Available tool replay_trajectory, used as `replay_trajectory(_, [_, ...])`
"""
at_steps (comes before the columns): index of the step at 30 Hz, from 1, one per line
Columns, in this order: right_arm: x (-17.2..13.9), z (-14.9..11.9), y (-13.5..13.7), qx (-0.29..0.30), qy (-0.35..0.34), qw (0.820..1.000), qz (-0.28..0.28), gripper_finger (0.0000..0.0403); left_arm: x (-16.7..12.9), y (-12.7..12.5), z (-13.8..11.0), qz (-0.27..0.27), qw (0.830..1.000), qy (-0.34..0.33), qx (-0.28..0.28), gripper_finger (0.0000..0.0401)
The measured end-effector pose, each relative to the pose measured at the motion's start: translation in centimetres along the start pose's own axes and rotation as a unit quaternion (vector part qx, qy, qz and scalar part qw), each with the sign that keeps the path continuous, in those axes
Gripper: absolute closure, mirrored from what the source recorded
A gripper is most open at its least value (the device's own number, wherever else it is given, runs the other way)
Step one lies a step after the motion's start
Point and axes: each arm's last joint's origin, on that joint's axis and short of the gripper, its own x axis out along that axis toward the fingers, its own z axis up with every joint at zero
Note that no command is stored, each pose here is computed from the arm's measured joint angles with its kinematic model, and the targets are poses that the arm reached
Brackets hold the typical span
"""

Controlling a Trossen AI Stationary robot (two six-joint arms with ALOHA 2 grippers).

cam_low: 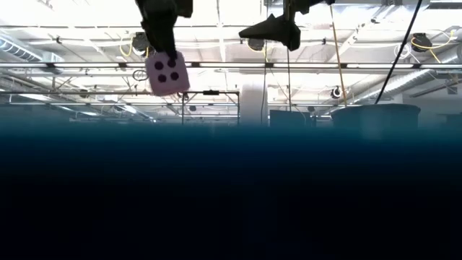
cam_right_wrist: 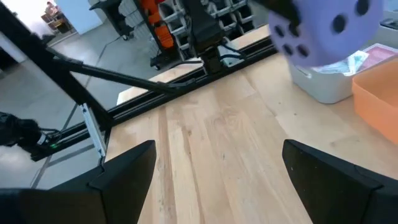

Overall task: Pick & Place Toys
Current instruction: Put the purple dice into the orange bin

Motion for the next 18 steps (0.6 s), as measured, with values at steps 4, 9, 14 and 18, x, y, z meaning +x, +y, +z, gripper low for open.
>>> replay_trajectory(4, [0.1, 0.4, -0.8, 0.030, -0.008, 0.999, -0.012, 0.0062, 1.4, 4.3, 0.8, -0.006, 1.000, -0.017, -0.009, 0.0061])
replay_trajectory(9, [0.3, 1.2, -2.1, 0.061, -0.021, 0.997, -0.031, 0.0062, 3.9, 7.8, 2.2, -0.005, 0.998, -0.056, -0.003, 0.0061])
replay_trajectory(14, [0.4, 2.0, -3.5, 0.082, -0.041, 0.995, -0.047, 0.0062, 7.5, 9.1, 2.7, -0.003, 0.998, -0.025, 0.049, 0.0061])
replay_trajectory(18, [0.4, 2.5, -4.3, 0.099, -0.050, 0.992, -0.059, 0.0062, 10.5, 9.9, 2.7, -0.008, 0.997, 0.013, 0.075, 0.0061])
